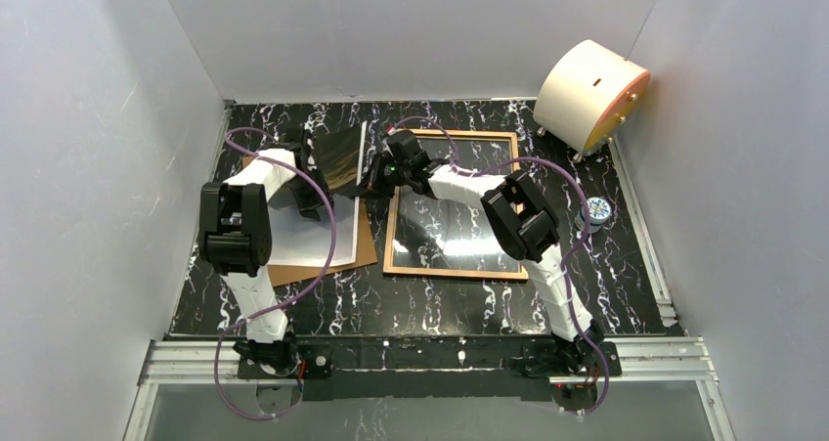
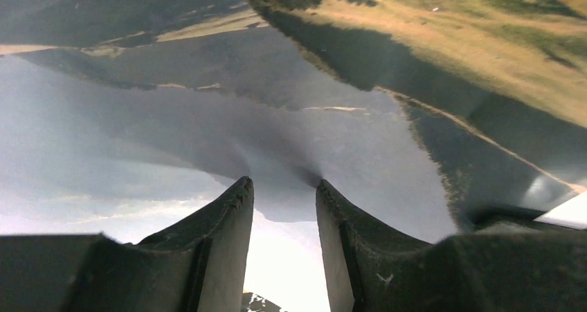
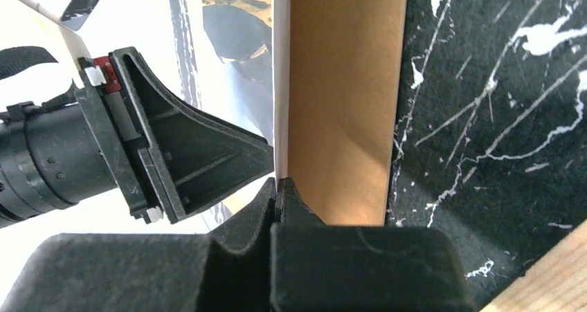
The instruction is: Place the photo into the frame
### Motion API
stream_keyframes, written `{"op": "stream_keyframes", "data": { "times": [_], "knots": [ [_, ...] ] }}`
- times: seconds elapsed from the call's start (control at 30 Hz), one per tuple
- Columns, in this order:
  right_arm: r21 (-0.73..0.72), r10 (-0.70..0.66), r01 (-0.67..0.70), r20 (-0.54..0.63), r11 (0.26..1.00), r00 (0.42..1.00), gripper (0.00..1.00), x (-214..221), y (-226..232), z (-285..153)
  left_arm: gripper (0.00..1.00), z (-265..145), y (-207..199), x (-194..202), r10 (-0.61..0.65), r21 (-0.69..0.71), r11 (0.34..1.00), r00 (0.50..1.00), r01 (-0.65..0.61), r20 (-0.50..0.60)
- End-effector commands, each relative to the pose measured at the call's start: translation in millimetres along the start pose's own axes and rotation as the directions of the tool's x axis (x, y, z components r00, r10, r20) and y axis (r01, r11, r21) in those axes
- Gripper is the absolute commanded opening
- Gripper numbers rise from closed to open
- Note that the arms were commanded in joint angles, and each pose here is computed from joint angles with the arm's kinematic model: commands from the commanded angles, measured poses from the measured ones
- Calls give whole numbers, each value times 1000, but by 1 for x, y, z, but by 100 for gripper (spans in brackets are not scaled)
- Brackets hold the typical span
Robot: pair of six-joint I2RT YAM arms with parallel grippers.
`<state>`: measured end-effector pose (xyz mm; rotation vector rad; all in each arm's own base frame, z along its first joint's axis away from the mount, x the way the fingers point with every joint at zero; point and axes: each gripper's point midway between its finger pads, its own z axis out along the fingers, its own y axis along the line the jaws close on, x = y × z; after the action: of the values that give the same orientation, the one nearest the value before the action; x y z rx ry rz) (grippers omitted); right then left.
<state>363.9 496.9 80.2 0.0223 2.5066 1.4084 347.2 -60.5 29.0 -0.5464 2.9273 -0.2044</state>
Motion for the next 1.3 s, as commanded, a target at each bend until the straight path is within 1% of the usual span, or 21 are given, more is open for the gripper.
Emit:
{"op": "stream_keyframes", "data": {
  "times": [0.0,0.13,0.27,0.37,0.43,0.5,0.6,0.73,0.8,0.87,0.97,1.03,1.13,1.27],
  "knots": [
    [-74,-129,136,83,988,988,1,-26,44,-15,40,-35,-17,-25,23,50,998,996,-27,86],
    [-73,-186,196,127,978,974,1,-36,66,-41,47,-71,-39,-66,50,94,993,978,-70,200],
    [-50,-199,210,171,976,965,1,-51,76,-73,53,-98,-61,-90,47,155,984,966,-89,254],
    [-39,-142,155,226,987,964,1,-69,74,-100,59,-115,-80,-95,27,241,966,964,-93,264],
    [-49,-83,99,267,994,960,1,-82,74,-117,62,-123,-95,-91,16,323,941,969,-98,247],
    [-54,-7,27,332,998,943,1,-98,75,-133,64,-129,-102,-86,-11,365,928,971,-79,238],
    [-66,71,-47,422,997,904,1,-118,83,-154,69,-132,-100,-77,-102,380,925,972,14,212],
    [-80,141,-116,537,990,832,1,-141,95,-179,81,-148,-96,-64,-228,406,904,953,132,198],
    [-84,178,-158,572,984,801,1,-147,96,-187,93,-152,-100,-56,-304,448,869,941,208,152],
    [-96,211,-192,594,977,777,1,-151,97,-192,98,-158,-108,-49,-387,515,808,917,287,97],
    [-122,252,-224,599,967,760,1,-153,102,-198,98,-161,-124,-42,-486,608,683,873,404,-34],
    [-137,273,-240,603,961,749,1,-153,105,-202,98,-157,-126,-36,-526,602,638,843,479,-114],
    [-140,279,-246,615,959,738,1,-155,106,-206,98,-148,-120,-27,-569,557,624,807,549,-157],
    [-146,292,-258,610,955,736,1,-154,104,-204,98,-136,-106,-22,-612,492,634,776,596,-150]
  ]
}}
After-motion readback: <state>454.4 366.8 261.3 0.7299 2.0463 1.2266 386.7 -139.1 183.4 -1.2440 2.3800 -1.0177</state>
